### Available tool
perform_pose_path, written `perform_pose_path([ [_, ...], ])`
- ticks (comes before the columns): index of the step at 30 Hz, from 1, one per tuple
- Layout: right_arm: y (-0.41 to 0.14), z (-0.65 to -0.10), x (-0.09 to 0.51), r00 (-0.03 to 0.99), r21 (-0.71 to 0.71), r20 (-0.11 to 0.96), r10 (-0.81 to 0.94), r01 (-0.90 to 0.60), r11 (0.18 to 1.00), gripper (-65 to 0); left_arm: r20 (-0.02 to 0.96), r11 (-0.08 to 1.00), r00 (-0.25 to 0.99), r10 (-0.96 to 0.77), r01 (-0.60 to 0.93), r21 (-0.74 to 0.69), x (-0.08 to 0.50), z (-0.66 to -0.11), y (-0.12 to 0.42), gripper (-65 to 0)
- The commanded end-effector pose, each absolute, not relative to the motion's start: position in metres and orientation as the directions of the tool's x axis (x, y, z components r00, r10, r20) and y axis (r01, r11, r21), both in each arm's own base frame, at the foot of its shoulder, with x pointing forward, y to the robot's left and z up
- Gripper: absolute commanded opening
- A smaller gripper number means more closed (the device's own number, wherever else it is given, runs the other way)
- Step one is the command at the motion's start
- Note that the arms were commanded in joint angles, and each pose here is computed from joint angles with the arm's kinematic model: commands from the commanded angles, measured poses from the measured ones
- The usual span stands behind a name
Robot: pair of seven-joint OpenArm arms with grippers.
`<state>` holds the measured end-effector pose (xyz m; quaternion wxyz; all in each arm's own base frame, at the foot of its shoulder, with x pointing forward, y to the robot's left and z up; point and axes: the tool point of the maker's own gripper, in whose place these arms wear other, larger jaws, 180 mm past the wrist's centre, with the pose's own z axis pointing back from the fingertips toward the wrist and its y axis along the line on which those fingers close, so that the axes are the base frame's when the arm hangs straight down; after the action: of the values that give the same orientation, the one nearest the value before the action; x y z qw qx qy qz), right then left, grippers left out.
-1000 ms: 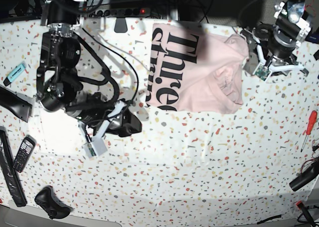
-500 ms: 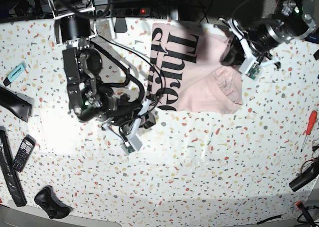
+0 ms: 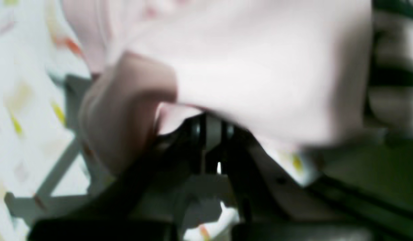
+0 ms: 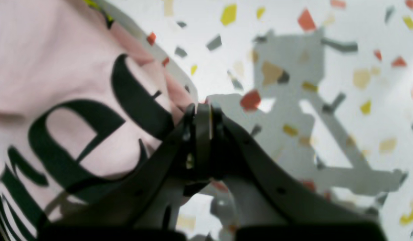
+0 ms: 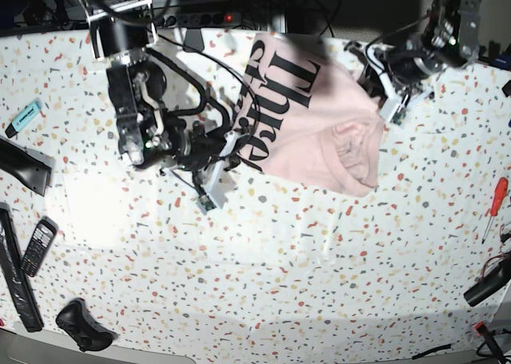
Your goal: Fold the T-shirt properly
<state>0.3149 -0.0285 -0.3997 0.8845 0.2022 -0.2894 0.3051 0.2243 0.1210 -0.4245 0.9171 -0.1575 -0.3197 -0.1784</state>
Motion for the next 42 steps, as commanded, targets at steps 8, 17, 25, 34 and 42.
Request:
perform_pose_path([
  [8,-0.006,-0.369,0.277,0.573,0.183,0.714,0.403,-0.708,0.682,-65.0,0.786,0.908,0.597,-0.161,0.402,-0.119,0.296,-0.394,0.132,-65.0],
  [17,0.017,-0.376,0.231,0.605,0.284,0.697,0.385,-0.726,0.626,-65.0,0.864,0.890,0.476,-0.162,0.449,-0.080,0.334,-0.359,0.126,-65.0],
  [25,0.011,-0.352,0.245,0.555,0.232,0.749,0.361,-0.731,0.641,-65.0,0.854,0.919,0.430,-0.292,0.373,0.127,0.354,-0.338,0.171,-65.0],
  [34,0.015,-0.291,0.291,0.413,0.136,0.868,0.277,-0.733,0.667,-65.0,0.887,0.909,0.325,-0.329,0.363,0.204,0.348,-0.282,0.161,-65.0],
  [42,0.069,-0.257,0.320,0.363,0.196,0.919,0.157,-0.762,0.617,-65.0,0.867,0.910,0.393,-0.306,0.387,0.146,0.315,-0.313,0.156,-65.0],
])
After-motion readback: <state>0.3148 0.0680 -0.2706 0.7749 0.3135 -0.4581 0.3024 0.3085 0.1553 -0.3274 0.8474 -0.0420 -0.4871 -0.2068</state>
